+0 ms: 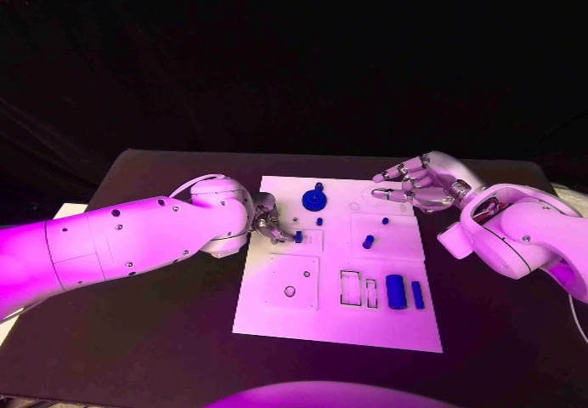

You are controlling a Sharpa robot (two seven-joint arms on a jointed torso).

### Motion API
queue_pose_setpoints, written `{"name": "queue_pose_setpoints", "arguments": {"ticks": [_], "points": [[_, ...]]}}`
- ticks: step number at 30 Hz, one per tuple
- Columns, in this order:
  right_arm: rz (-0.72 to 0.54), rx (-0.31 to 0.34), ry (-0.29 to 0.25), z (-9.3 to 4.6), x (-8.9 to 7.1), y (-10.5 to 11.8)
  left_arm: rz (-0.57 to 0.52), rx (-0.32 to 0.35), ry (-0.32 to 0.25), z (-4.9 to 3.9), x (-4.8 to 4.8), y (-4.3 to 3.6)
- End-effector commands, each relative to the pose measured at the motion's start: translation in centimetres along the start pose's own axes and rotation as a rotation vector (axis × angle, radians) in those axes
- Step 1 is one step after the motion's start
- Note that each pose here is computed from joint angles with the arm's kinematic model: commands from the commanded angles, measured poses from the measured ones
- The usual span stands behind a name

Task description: Assemble the parts on the task board

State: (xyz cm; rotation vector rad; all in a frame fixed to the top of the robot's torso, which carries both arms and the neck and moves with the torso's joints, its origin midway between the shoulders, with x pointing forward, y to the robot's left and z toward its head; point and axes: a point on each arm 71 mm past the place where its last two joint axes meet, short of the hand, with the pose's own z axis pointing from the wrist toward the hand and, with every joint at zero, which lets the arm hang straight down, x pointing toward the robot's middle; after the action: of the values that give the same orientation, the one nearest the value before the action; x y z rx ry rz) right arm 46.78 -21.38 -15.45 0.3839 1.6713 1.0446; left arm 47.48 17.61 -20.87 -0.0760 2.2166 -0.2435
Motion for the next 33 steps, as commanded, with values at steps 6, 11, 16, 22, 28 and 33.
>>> {"name": "queue_pose_setpoints", "arguments": {"ticks": [6, 11, 16, 22, 28, 33], "points": [[0.002, -0.006, 0.015, 0.05, 0.21, 0.04, 0.001, -0.05, 0.021, -0.09, 0.45, 0.1], [0.003, -0.006, 0.015, 0.07, 0.23, 0.03, 0.001, -0.045, 0.021, -0.2, 0.37, -0.04], [0.003, -0.006, 0.016, 0.09, 0.28, 0.03, 0.0, -0.042, 0.017, -0.31, 0.17, -0.1], [0.004, -0.006, 0.017, 0.11, 0.33, 0.02, 0.001, -0.047, 0.015, -0.27, -0.07, 0.07], [0.004, -0.005, 0.018, 0.1, 0.34, 0.0, 0.005, -0.052, 0.018, -0.22, -0.17, 0.23], [0.004, -0.005, 0.018, 0.1, 0.36, -0.03, 0.007, -0.052, 0.02, -0.25, -0.19, 0.23]]}}
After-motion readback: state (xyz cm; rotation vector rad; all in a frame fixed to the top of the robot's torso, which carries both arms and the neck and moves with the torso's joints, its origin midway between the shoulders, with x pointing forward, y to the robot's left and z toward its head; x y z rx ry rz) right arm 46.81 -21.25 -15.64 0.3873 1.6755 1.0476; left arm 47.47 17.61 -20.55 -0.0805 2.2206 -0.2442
